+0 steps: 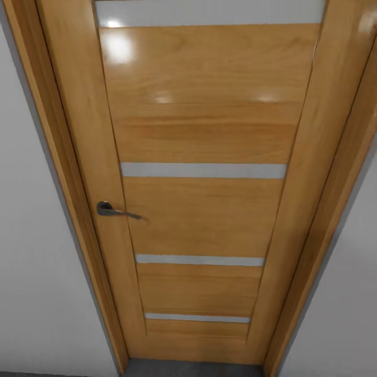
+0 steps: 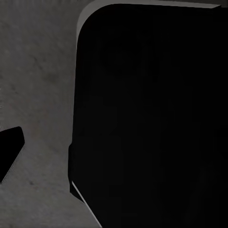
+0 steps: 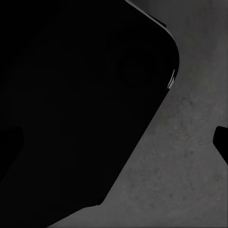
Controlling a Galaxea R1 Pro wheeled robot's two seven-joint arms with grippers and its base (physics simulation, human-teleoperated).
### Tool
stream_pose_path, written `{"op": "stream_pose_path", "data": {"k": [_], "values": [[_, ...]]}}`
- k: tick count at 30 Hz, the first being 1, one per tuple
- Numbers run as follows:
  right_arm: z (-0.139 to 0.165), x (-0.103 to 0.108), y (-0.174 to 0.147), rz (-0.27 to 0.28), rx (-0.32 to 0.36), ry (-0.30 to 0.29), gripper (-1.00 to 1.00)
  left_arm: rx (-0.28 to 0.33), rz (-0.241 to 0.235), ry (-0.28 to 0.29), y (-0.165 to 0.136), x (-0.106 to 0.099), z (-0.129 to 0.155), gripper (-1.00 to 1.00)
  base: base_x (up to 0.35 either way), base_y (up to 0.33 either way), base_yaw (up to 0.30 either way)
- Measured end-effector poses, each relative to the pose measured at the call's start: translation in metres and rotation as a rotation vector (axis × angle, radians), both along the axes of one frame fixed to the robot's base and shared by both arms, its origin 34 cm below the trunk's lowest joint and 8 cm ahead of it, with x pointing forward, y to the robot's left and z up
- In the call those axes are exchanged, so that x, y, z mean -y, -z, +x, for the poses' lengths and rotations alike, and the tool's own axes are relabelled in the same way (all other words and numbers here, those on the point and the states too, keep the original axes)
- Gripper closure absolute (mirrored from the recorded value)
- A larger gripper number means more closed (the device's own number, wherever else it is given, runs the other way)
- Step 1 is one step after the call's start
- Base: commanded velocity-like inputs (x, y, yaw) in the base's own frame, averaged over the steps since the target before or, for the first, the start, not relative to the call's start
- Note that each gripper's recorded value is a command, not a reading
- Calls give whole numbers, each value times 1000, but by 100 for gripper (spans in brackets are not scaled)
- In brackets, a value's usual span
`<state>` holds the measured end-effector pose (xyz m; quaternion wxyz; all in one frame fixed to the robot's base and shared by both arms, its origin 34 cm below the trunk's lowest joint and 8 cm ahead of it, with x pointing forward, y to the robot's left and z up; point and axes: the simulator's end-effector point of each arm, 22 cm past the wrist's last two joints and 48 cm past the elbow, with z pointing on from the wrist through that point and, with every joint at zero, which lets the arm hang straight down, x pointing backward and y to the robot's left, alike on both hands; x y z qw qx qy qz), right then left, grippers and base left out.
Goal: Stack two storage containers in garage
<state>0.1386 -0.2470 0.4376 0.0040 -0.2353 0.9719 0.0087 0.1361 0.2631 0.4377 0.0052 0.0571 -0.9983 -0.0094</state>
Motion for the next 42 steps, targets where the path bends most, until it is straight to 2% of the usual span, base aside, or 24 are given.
{"op": "stream_pose_path", "data": {"k": [9, 42], "values": [[0, 0, 0, 0, 0, 0, -100, 0, 0, -1, 0, 0, 0, -100, 0, 0, -161], [-3, 0, 0, 1, -8, -11, -100, -9, 0, -2, 0, 0, -3, -100, 0, 0, -2]]}}
